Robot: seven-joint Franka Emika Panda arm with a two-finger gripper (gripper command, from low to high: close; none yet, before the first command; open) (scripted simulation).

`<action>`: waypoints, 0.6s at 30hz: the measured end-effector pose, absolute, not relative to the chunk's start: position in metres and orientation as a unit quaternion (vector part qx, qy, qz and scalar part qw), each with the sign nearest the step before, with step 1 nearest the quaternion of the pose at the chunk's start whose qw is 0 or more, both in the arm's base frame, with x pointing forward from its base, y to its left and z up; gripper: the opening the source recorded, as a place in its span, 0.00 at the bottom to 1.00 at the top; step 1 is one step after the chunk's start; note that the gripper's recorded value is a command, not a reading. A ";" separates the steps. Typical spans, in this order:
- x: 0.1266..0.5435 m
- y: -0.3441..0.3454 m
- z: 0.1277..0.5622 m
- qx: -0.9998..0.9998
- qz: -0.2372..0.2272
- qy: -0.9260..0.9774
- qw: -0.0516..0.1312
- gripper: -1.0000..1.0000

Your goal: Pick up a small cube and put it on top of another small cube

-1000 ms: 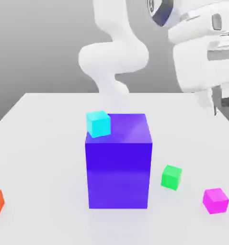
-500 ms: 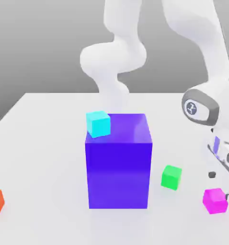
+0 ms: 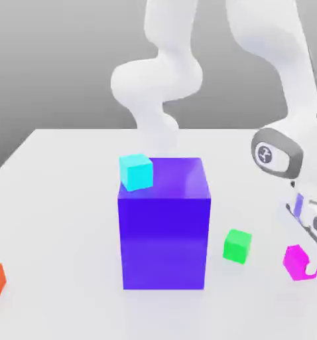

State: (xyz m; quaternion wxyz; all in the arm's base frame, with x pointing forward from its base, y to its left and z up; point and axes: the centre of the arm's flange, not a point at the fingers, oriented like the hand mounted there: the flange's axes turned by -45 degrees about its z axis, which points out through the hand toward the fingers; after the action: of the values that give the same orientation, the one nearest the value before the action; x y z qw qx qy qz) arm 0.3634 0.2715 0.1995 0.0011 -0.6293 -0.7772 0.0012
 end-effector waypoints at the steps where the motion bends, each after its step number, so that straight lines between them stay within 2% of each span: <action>1: 0.358 0.264 0.206 -0.617 0.001 -0.787 0.001 0.00; 12: 0.280 0.187 0.242 -0.447 0.001 -0.895 0.001 0.00; 18: 0.275 0.182 0.202 -0.431 0.000 -0.902 0.001 0.00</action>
State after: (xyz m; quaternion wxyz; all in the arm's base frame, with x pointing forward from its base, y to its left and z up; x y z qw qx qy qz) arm 0.2747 0.1824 0.2016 0.0015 -0.4310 -0.9024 0.0003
